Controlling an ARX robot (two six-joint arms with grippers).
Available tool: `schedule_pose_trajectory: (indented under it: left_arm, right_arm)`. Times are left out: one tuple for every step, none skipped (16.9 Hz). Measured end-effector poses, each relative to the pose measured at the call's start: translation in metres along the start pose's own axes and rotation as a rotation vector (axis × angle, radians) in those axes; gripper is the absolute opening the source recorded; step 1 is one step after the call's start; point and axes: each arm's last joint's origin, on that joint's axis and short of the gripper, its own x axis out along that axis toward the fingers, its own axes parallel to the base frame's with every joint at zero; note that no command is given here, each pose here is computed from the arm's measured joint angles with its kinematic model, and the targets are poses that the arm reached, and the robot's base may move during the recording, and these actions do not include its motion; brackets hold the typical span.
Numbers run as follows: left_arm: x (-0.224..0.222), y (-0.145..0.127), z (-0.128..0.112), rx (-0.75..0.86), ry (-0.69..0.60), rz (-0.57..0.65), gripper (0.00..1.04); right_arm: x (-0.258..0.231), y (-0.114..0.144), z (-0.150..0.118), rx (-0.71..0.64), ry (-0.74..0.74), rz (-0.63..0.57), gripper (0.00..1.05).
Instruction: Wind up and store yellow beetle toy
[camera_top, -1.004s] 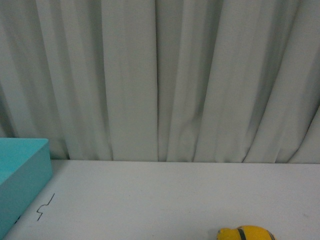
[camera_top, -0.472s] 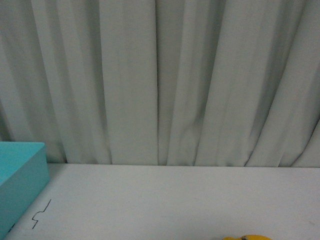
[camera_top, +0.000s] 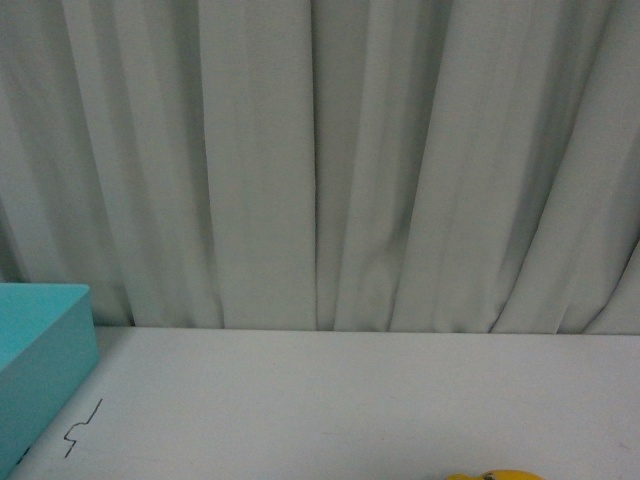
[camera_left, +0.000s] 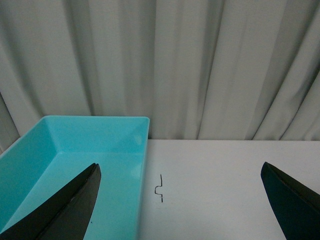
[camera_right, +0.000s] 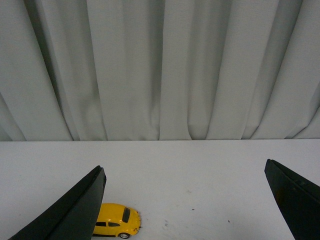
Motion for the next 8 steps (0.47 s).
schedule_pose_trajectory:
  left_arm:
    - [0.000,0.000,0.000,0.000,0.000,0.000,0.98]
    - [0.000,0.000,0.000,0.000,0.000,0.000,0.98]
    - [0.000,0.000,0.000,0.000,0.000,0.000,0.98]
    - [0.000,0.000,0.000,0.000,0.000,0.000,0.98]
    - [0.000,0.000,0.000,0.000,0.000,0.001,0.98]
    - [0.000,0.000,0.000,0.000,0.000,0.000,0.98]
    - [0.000,0.000,0.000,0.000,0.000,0.000,0.98]
    - [0.000,0.000,0.000,0.000,0.000,0.000,0.98]
  right_arm:
    - [0.000,0.000,0.000,0.000,0.000,0.000,0.98]
    - [0.000,0.000,0.000,0.000,0.000,0.000,0.98]
    - [0.000,0.000,0.000,0.000,0.000,0.000,0.98]
    - [0.000,0.000,0.001,0.018,-0.010,-0.020,0.98]
    - [0.002,-0.002,0.006,0.053,-0.060,-0.056,0.98]
    - [0.004,-0.006,0.010,0.061,-0.081,-0.050,0.98]
    - [0.008,-0.013,0.013,0.053,-0.088,-0.054,0.98]
    - [0.013,-0.021,0.015,0.044,-0.091,-0.057,0.98]
